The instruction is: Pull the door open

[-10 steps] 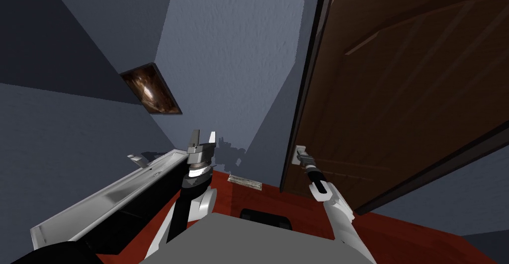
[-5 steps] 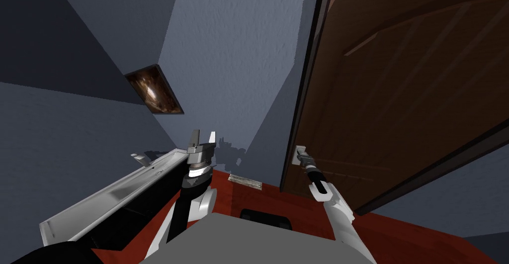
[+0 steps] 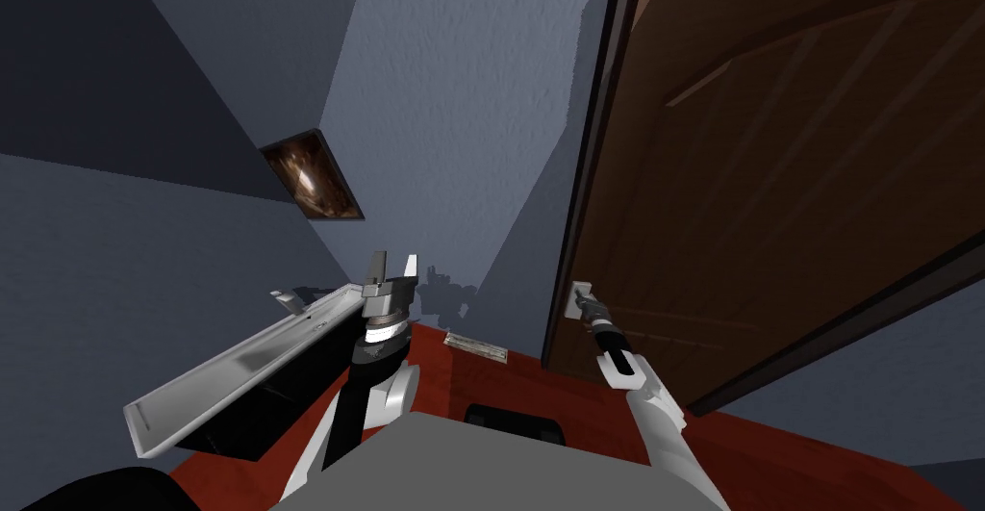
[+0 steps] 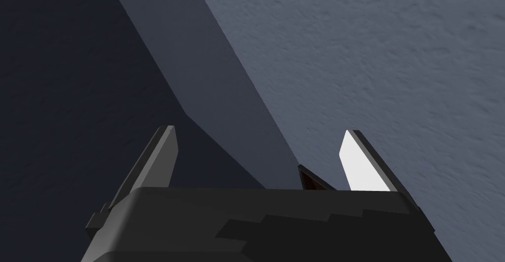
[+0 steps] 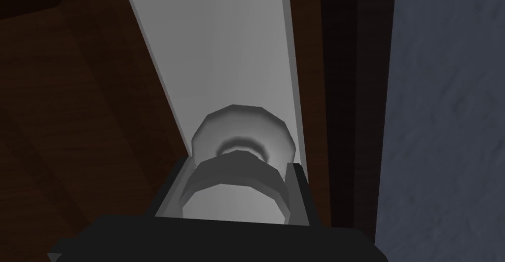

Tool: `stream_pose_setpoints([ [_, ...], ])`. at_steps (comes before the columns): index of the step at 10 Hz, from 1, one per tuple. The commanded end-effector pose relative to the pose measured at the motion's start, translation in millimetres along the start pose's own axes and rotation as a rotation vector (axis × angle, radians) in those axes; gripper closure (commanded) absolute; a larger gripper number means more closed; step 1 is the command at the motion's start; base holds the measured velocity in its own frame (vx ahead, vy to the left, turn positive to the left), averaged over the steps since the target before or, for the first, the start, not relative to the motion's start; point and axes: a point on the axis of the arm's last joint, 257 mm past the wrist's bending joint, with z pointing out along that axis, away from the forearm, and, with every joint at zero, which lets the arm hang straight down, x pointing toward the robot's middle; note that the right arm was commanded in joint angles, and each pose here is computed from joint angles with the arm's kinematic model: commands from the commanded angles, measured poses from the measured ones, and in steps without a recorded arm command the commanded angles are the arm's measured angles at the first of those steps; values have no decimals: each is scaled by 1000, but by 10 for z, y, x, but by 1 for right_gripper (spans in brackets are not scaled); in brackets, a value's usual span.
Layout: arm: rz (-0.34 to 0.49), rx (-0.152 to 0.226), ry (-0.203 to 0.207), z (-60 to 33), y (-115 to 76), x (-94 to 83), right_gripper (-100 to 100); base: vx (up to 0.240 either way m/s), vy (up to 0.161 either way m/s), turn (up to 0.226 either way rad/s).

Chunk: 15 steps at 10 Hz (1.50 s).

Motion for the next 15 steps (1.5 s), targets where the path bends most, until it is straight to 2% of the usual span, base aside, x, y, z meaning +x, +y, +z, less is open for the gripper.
stream_pose_setpoints([
  [1,83,-3,-18,12,18,-60,100,-74,-41,61],
  [2,131,-4,-26,12,28,-83,100,-70,-43,67],
  [3,146,-3,-28,12,25,-86,100,-44,-17,29],
  [5,252,-5,-44,11,42,-133,100,-54,-22,46],
  [6,267,-5,-46,11,38,-137,100,-52,-26,29],
  [10,465,-10,-72,5,65,-209,100,-60,-28,49],
  [11,472,-10,-73,5,63,-210,100,-47,-24,28],
  [12,543,-12,-81,2,72,-232,100,-56,-30,66],
  [14,618,-15,-90,-2,81,-252,100,-59,-38,51],
  [15,682,-20,-94,-5,99,-265,100,-52,-32,17],
])
